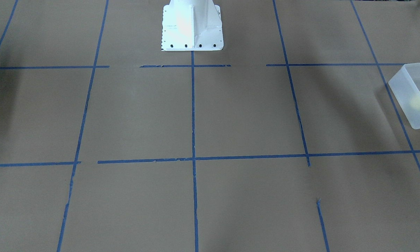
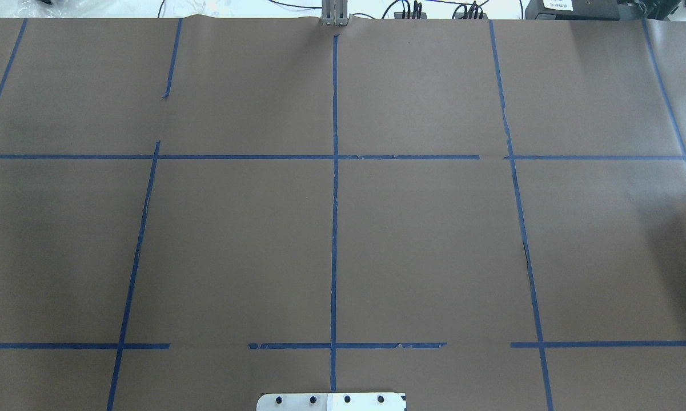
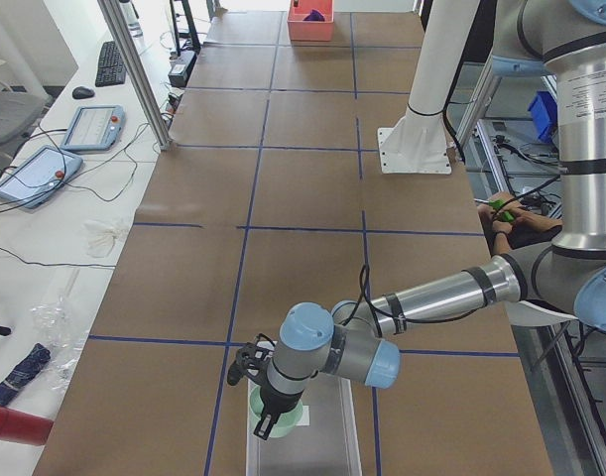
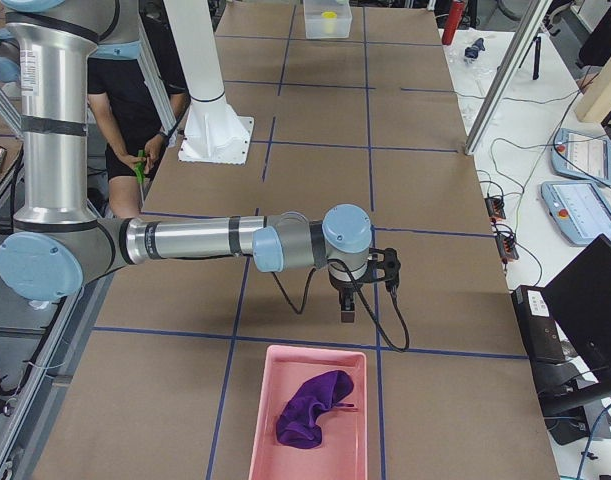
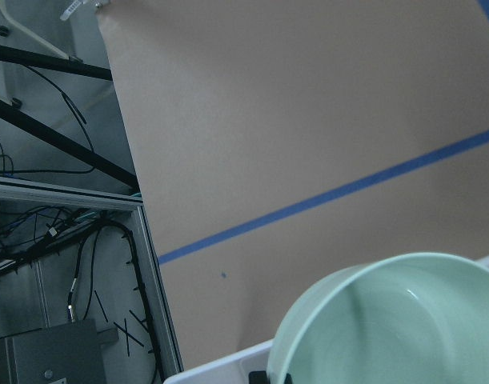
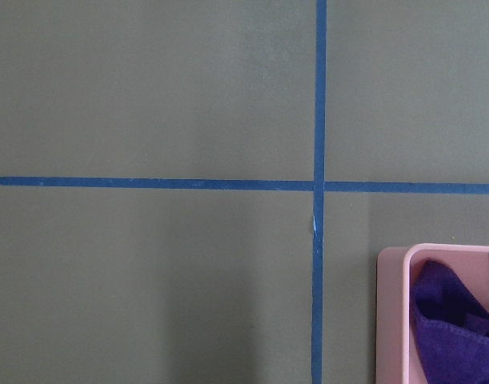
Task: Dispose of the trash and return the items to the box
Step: 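Carry the pale green bowl with the left gripper into the clear bin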
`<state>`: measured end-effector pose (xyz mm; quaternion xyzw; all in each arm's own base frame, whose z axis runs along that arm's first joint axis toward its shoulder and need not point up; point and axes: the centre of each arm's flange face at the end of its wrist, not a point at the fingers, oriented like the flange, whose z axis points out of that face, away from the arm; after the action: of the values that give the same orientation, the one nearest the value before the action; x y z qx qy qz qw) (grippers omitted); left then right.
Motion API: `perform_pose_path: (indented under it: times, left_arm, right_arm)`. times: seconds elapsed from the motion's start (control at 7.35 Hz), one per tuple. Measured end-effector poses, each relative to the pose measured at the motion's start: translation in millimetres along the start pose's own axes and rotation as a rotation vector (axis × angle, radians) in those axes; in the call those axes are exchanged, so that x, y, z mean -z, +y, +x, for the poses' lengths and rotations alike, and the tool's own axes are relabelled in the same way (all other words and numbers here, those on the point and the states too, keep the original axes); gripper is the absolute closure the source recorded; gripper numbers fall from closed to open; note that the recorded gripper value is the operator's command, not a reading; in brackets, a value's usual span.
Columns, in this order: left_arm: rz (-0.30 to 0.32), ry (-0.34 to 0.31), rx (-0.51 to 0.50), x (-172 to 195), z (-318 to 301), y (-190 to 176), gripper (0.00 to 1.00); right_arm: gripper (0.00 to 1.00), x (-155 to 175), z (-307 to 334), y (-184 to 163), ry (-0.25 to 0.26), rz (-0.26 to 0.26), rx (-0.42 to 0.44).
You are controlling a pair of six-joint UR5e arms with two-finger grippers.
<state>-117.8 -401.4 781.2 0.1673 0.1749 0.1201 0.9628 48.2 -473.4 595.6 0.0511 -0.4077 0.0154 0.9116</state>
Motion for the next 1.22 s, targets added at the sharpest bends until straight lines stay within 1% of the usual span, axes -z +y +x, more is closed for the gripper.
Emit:
perform_pose_path:
  times: [0.14, 0.41, 0.68, 0.82, 0.95, 1.09, 1.22]
  left_arm:
    - [-0.005, 0.001, 0.001, -4.6, 1.1, 13.4, 0.0]
    - [-0.007, 0.002, 0.003, -6.2, 1.8, 20.5, 0.0]
    - [0.024, -0.001, 0.012, 5.8, -1.8, 6.6, 0.0]
    - [0.042, 0.028, 0.024, 20.4, -1.5, -11.1, 0.0]
    - [0.035, 0.092, 0.06, 38.9, 2.9, -37.6, 0.0]
    - [0.003, 0.149, 0.125, 63.6, 8.4, -70.5, 0.0]
    - [-0.028, 0.179, 0.192, 84.3, 13.5, -92.3, 0.0]
  right_arm:
    - [0.0, -0.3, 0.1, 0.0, 0.0, 0.0, 0.0]
    - [0.0, 0.1, -0.7, -0.9, 0.0, 0.001, 0.001]
    - [0.0, 1.0, -1.9, -2.3, -0.001, 0.003, 0.005]
    - [0.0, 1.1, -2.0, -2.3, -0.001, 0.004, 0.005]
    - [0.0, 0.9, -2.2, -2.3, -0.001, 0.003, 0.005]
    - [0.0, 0.7, -2.3, -2.3, -0.001, 0.003, 0.006]
    - [0.0, 0.4, -2.6, -2.3, -0.001, 0.002, 0.007]
